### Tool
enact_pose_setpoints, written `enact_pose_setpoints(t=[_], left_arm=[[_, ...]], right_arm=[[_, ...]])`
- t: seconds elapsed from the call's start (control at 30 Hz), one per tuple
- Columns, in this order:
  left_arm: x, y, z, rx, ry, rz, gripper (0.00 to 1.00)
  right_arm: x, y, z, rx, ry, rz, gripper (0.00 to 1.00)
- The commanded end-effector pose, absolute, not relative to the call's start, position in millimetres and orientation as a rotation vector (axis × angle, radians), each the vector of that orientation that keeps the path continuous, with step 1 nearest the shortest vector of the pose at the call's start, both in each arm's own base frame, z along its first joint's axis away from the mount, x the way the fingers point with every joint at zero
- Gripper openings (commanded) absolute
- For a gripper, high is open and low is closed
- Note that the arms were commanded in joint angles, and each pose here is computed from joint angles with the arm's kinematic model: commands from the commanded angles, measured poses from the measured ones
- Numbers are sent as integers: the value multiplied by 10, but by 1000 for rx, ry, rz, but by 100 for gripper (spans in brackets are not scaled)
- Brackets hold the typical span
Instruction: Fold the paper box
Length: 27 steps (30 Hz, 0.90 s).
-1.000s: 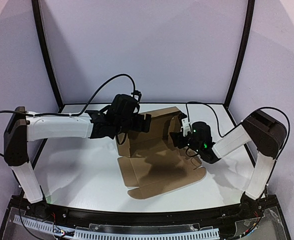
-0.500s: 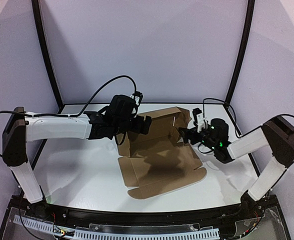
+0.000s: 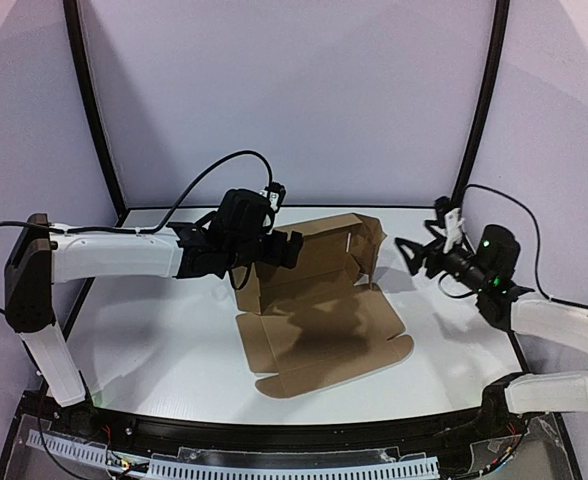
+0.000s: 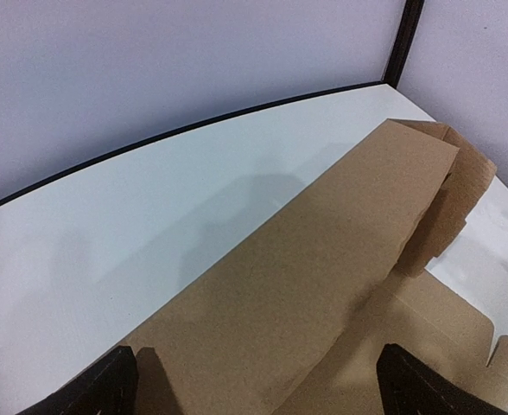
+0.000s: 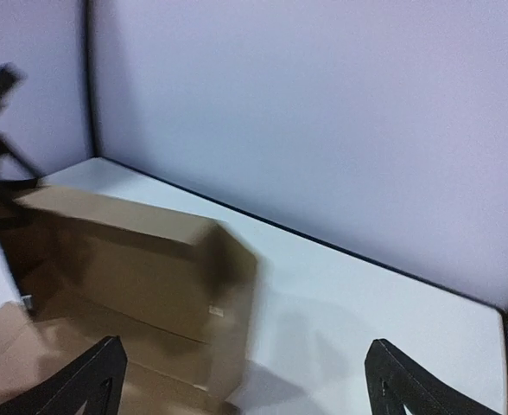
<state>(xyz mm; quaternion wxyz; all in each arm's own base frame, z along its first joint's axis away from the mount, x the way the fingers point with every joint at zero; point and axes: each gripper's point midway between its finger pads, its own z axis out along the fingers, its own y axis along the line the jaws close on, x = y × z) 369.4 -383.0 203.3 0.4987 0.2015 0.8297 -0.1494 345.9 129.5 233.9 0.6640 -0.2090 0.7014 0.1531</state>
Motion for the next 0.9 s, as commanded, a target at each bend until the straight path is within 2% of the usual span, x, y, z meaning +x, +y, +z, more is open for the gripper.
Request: enact_pose_setpoints(t=[0.0, 0.1, 0.27, 0.37, 0.47, 0.63, 0.87], left_arm=[[3308, -3691, 1101, 659, 2286, -318, 98], [3300, -3696, 1106, 667, 2281, -323, 98], [3309, -3706, 1103, 663, 2276, -332, 98], [3309, -3703, 1103, 657, 2277, -333, 98], [3309, -3695, 1109, 650, 2273, -338, 98], [3301, -3674, 1092, 656, 2276, -328, 98], [3324, -3637, 1119, 656, 2260, -300, 98]], right_arm=[[3785, 859, 1814, -216, 1911, 438, 98], [4108, 866, 1632, -191, 2008, 493, 98], [4524, 1164, 1495, -298, 2066, 808, 98], [4538, 1373, 1407, -382, 2103, 990, 98], [4550, 1558, 1374, -458, 2140, 1056, 98], [4372, 1959, 1333, -677, 2162, 1084, 98], [4094, 1981, 1325, -680, 2166, 1085, 98]])
